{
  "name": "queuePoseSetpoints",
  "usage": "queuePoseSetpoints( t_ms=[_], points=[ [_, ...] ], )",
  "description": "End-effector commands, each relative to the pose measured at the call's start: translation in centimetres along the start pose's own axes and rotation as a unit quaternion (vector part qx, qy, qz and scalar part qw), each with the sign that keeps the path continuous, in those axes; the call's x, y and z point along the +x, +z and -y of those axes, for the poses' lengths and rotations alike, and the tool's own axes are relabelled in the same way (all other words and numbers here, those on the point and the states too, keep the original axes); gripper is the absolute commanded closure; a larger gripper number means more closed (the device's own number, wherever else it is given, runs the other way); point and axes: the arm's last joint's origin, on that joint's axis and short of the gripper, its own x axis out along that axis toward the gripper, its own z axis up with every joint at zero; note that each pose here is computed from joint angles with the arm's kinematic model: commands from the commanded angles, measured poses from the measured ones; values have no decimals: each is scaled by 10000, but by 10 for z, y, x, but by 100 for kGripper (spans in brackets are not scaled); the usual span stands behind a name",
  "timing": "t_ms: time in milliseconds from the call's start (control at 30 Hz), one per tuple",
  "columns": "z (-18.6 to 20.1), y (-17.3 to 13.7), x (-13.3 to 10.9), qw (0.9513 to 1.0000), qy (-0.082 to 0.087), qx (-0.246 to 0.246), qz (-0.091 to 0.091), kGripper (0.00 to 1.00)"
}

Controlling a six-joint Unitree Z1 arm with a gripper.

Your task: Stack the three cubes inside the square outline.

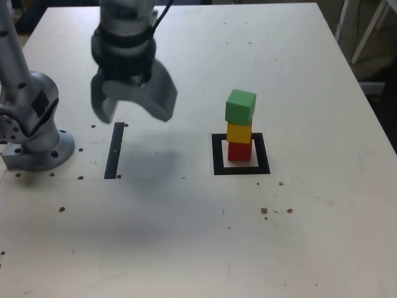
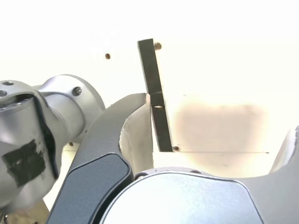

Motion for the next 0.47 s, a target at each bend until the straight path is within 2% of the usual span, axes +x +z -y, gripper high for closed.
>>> queuePoseSetpoints(
  t_ms=[0,200,433],
  points=[
    [2,-10,14,9999,-29,6,-148,0],
    [6,-21,35,9996,-169,-70,-212,0],
    [8,-31,38,9995,-298,-92,-94,0]
  ],
)
